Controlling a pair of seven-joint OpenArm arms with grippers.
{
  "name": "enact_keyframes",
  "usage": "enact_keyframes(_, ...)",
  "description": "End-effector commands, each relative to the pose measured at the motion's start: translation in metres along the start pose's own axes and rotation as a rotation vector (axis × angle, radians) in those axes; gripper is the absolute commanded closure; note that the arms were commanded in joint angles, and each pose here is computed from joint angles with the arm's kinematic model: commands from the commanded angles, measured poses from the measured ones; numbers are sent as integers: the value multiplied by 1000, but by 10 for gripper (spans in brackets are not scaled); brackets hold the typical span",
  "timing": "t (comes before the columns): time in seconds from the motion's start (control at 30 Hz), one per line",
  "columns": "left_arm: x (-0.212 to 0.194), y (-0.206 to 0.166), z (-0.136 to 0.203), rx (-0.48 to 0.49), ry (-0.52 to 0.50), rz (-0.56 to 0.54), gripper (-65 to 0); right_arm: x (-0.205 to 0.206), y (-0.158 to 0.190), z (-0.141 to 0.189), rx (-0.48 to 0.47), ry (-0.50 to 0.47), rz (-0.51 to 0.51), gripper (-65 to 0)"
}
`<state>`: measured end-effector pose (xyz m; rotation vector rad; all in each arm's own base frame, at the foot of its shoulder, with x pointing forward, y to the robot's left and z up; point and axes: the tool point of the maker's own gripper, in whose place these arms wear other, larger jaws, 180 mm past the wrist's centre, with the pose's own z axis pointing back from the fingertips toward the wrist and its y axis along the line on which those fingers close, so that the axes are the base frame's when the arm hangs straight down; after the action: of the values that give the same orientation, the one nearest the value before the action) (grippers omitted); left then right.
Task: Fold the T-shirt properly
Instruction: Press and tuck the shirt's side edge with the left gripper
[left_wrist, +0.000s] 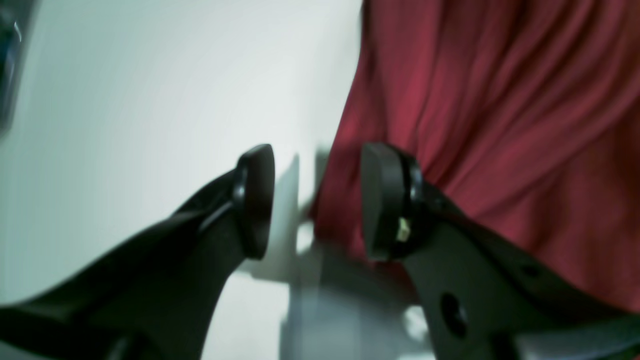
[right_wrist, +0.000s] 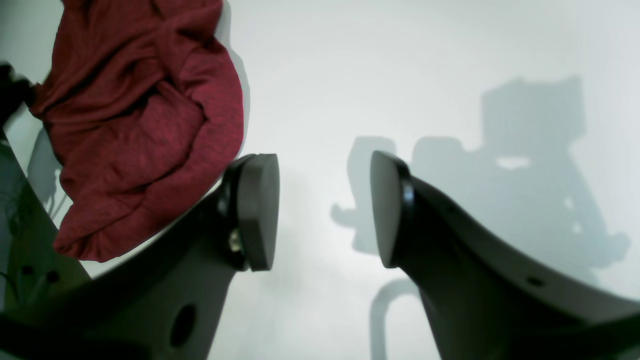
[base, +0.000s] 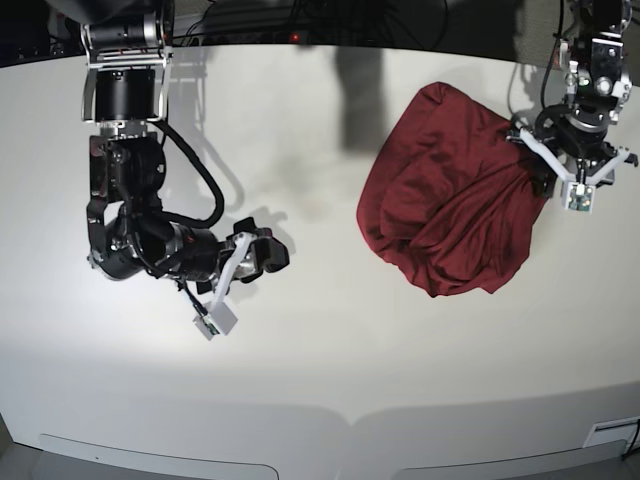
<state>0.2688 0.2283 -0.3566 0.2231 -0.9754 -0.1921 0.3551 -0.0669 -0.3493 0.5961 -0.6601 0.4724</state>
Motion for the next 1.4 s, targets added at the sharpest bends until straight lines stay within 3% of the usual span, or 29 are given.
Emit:
enact_keyframes(0.0,32,2,5,-9,-115,-33,-275,22,1,6,5,-63,30,-297)
enact_keyframes(0.1,70,-28,14,-166,-273,-111,-275,22,1,6,5,-64,29,-297)
enact_keyframes(0.17,80,-42,13,-250,-294,-160,-275,22,1,6,5,-63,29,-297)
enact_keyframes(0.3,101,-40,-3,-270,-329,-186,-275,22,1,6,5,-63,29,-297)
enact_keyframes(0.4,106,-40,-21,-305,-307,-202,-275,22,1,6,5,-62,29,-297)
enact_keyframes(0.57,107,-37,-53,-359,-262,-109,-275,20,1,6,5,-55,28,-297)
enact_keyframes(0.73,107,-55,-76,-425,-216,-136,-275,20,1,6,5,-55,28,-297)
enact_keyframes(0.93,90,-71,-96,-470,-68,-211,-275,17,1,6,4,-41,28,-297)
enact_keyframes(1.37,108,-63,-99,-451,-102,-222,-275,17,1,6,5,-40,28,-297)
